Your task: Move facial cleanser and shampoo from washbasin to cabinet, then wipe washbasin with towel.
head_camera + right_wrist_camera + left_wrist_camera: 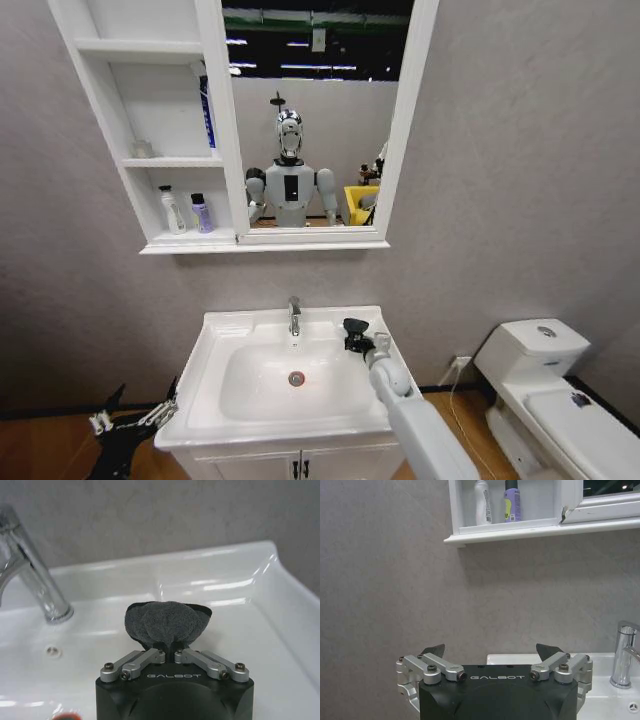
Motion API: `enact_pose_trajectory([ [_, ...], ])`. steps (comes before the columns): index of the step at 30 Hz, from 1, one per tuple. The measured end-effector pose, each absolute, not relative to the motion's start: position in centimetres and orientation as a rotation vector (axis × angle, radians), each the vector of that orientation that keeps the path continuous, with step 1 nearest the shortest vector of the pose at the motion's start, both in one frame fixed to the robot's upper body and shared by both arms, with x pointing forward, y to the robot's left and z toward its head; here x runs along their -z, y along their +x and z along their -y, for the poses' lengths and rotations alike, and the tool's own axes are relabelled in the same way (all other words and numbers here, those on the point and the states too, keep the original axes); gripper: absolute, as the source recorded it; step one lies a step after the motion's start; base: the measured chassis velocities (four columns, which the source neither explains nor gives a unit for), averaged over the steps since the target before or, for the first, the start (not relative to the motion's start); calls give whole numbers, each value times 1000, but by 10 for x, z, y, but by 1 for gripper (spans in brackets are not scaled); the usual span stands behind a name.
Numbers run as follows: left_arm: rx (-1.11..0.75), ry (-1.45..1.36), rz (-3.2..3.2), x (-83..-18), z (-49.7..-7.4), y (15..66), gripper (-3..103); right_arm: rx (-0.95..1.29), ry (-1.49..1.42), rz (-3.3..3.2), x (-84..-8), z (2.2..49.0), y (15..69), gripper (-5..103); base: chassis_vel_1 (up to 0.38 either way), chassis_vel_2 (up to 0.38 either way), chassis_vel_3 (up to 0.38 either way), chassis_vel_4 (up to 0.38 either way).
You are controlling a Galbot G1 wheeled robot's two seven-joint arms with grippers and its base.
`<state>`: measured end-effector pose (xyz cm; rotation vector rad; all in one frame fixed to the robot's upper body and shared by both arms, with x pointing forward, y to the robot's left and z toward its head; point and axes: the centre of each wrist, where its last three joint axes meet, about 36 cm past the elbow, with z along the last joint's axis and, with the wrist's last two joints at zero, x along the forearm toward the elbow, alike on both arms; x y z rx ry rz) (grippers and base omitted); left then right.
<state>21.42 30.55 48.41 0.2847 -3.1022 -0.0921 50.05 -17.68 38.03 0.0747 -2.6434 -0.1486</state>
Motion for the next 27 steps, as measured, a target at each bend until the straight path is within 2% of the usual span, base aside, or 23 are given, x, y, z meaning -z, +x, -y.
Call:
enact_pose_trajectory([
  [17,92,285,3102,-484,-305,214,100,138,140,2412,-332,183,504,3,0,0,0,0],
  [27,92,285,3102,-484,-306,214,100,99,294,2452,-292,150,540,3,0,0,0,0],
])
